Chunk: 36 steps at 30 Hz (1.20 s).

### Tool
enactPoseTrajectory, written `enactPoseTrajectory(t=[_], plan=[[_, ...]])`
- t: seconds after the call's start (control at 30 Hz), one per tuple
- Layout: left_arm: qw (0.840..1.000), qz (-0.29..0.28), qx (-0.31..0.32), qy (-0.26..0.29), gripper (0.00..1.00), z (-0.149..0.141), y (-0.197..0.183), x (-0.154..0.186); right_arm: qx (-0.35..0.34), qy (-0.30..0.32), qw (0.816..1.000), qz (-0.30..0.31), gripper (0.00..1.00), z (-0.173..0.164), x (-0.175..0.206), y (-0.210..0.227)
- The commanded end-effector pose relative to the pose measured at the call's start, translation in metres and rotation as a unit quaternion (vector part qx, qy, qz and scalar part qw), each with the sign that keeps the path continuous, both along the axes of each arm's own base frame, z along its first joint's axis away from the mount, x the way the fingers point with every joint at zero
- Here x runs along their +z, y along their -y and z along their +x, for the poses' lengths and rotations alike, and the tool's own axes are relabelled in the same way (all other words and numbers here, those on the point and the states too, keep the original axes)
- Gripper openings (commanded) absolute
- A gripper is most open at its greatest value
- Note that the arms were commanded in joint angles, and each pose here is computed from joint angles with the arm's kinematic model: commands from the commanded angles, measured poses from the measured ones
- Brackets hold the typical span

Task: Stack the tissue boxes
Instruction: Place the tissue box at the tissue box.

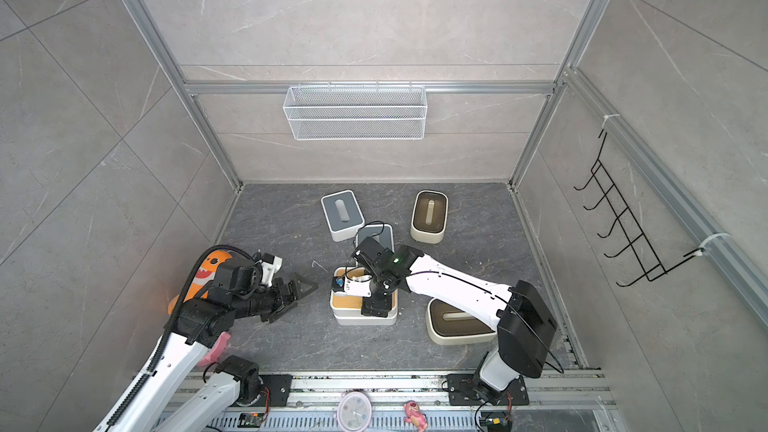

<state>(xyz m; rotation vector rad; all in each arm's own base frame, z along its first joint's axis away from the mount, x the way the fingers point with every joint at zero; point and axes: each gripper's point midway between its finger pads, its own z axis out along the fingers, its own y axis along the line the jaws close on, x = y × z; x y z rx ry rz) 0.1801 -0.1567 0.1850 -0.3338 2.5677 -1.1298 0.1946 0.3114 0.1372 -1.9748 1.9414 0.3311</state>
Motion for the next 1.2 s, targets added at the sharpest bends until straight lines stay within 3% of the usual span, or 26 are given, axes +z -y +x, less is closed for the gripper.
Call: enactPoseTrajectory(t=[0.0, 0.1, 0.2, 0.33, 0.53, 0.73, 0.83, 1.17], plan=[[1.0, -0.018, -0.009, 0.024, 1.0, 0.018, 0.01, 0.008, -0.019, 0.014, 0.999, 0.03, 0.77, -0.002, 0.028, 0.001], [0.999, -0.012, -0.002, 0.029, 0.99, 0.029, 0.012, 0.0, -0.069, 0.044, 0.995, 0.06, 0.79, 0.007, 0.051, 0.005], [0.999, -0.014, -0.001, 0.032, 0.98, 0.037, 0.016, -0.009, -0.186, 0.091, 0.976, 0.072, 0.81, 0.034, 0.067, 0.02], [0.999, -0.029, -0.016, 0.036, 0.97, 0.047, 0.034, -0.014, -0.351, 0.122, 0.925, 0.082, 0.84, 0.057, 0.071, 0.05], [0.998, -0.019, -0.045, 0.04, 0.97, 0.051, 0.059, -0.012, -0.515, 0.101, 0.846, 0.092, 0.93, 0.072, 0.074, 0.089], [0.998, -0.01, -0.058, 0.031, 0.97, 0.049, 0.069, -0.02, -0.582, 0.039, 0.804, 0.111, 0.93, 0.102, 0.061, 0.107], [0.998, -0.009, -0.058, 0.033, 0.97, 0.047, 0.072, -0.019, -0.593, 0.035, 0.797, 0.108, 0.92, 0.112, 0.055, 0.11], [0.997, -0.017, -0.069, 0.032, 0.97, 0.043, 0.081, -0.015, -0.584, 0.012, 0.805, 0.108, 0.92, 0.12, 0.035, 0.097]])
